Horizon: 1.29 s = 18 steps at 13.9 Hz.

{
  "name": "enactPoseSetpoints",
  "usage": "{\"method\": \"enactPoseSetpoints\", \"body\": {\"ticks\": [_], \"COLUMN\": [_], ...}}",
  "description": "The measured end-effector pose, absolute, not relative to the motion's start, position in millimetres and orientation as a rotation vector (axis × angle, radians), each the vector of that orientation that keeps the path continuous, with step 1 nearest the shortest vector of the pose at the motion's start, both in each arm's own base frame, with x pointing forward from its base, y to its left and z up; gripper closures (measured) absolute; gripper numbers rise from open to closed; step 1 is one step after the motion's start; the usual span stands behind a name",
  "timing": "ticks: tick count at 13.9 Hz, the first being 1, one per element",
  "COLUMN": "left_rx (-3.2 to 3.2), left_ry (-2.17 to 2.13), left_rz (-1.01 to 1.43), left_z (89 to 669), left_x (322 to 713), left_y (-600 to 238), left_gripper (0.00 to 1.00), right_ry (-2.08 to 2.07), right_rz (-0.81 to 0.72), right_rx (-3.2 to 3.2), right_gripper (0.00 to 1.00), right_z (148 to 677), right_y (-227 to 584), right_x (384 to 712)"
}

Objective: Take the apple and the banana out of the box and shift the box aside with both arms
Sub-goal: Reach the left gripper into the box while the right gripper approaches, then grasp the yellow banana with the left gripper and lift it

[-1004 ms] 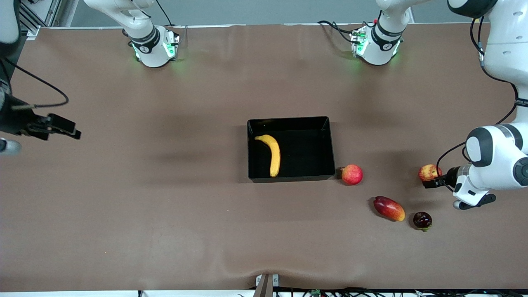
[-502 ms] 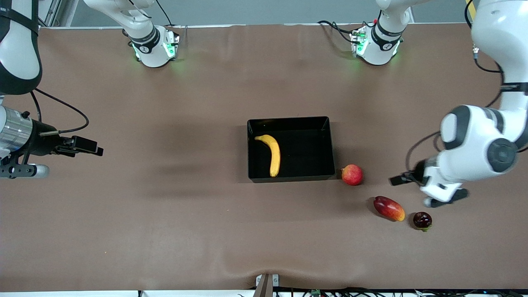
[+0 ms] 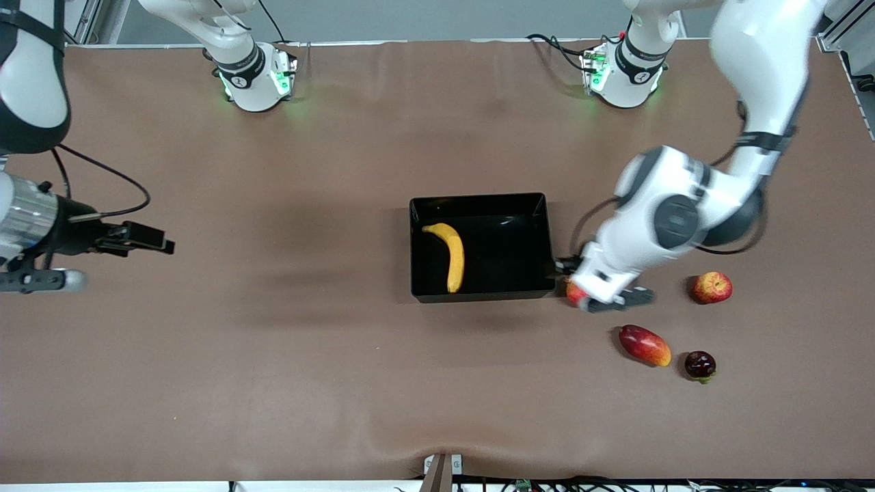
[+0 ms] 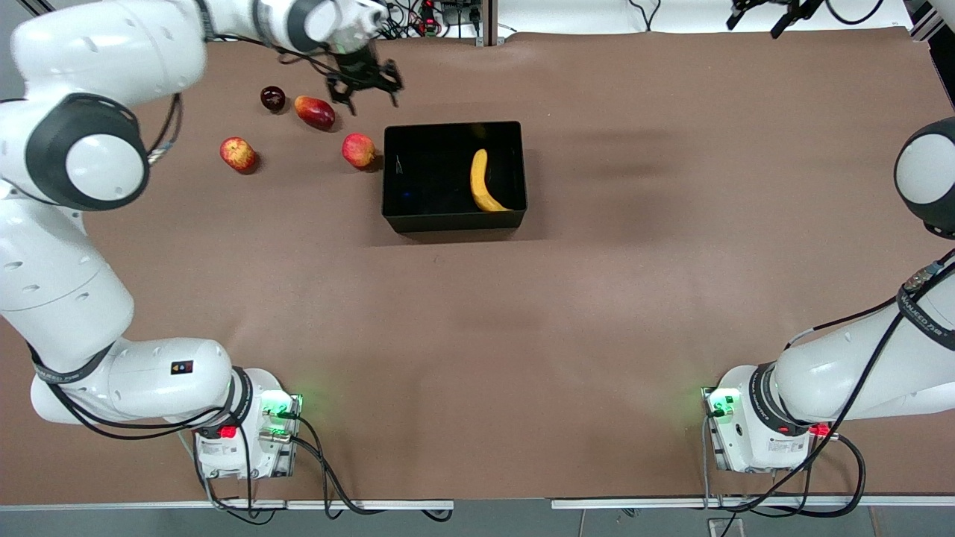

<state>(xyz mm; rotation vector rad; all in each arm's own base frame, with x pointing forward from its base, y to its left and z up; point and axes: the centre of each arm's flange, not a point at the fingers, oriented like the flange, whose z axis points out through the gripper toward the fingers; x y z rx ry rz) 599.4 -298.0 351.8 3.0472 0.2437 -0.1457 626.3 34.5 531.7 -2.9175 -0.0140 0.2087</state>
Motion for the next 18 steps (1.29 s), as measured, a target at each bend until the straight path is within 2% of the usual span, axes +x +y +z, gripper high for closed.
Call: {"method": "enactPoseSetpoints", "body": {"ticks": [5, 12, 16, 17, 18], "left_rx": [3.063, 3.077, 3.078, 3.083, 3.087], "left_ry": [0.341, 0.366, 0.35, 0.346, 0.344], "left_rz": [-0.065, -0.013, -0.026, -0.022, -0.018], "left_z": [282, 204, 182, 179, 177], "left_x": [543, 484, 467, 466, 465], "left_y": [-412, -483, -499, -499, -499], "left_gripper": [0.0, 0.0, 0.0, 0.05, 0.05], "right_ry": [-0.107, -0.417, -0.524, -0.524, -0.522], "right_rz": [0.495, 0.896, 0.947, 0.95, 0.957], "right_rx": [-2.884, -2.8, -2.777, -2.773, -2.766], "right_gripper": [0.0, 0.0, 0.0, 0.0, 0.0], "right_z": [521, 504, 495, 495, 495], "right_y": [63, 165, 193, 190, 187], "right_x": [600, 550, 540, 541, 541]}}
